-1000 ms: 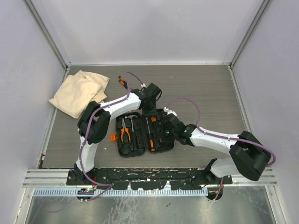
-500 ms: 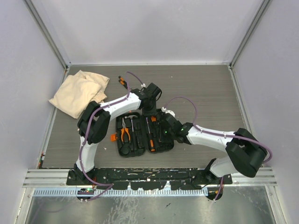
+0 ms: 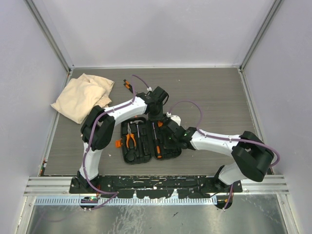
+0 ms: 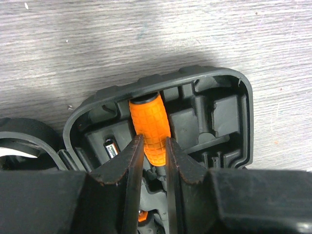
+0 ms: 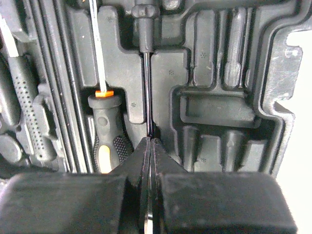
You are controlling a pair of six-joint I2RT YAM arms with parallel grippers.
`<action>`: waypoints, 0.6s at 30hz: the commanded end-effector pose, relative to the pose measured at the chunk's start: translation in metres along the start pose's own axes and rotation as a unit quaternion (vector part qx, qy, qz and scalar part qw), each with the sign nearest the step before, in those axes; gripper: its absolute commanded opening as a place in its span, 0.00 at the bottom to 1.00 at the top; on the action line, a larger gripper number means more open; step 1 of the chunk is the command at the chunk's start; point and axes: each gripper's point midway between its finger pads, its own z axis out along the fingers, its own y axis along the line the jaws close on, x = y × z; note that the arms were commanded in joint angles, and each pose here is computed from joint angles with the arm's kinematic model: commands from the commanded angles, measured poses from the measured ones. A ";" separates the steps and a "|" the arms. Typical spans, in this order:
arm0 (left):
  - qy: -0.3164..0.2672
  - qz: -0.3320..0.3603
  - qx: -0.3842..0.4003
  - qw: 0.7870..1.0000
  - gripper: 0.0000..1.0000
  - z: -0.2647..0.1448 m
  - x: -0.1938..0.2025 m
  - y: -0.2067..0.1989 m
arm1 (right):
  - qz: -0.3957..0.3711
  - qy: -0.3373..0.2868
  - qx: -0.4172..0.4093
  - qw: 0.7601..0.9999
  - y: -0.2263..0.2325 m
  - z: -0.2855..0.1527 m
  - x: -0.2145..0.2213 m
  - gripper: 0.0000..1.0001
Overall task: Sort the tools into containers
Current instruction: Adjust the screwdriver in the storage box.
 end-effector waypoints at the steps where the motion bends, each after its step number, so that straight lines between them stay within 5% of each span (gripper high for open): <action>1: 0.017 -0.005 -0.002 1.000 0.23 0.013 0.011 0.000 | -0.007 0.063 0.116 0.991 -0.060 0.020 0.057 0.01; 9: 0.021 -0.004 -0.002 1.000 0.23 0.015 0.013 0.000 | -0.012 0.071 0.141 0.987 -0.070 0.024 0.082 0.01; 18: 0.001 0.001 0.014 1.000 0.25 -0.006 0.000 -0.008 | -0.024 -0.027 0.067 0.997 -0.028 -0.014 0.018 0.01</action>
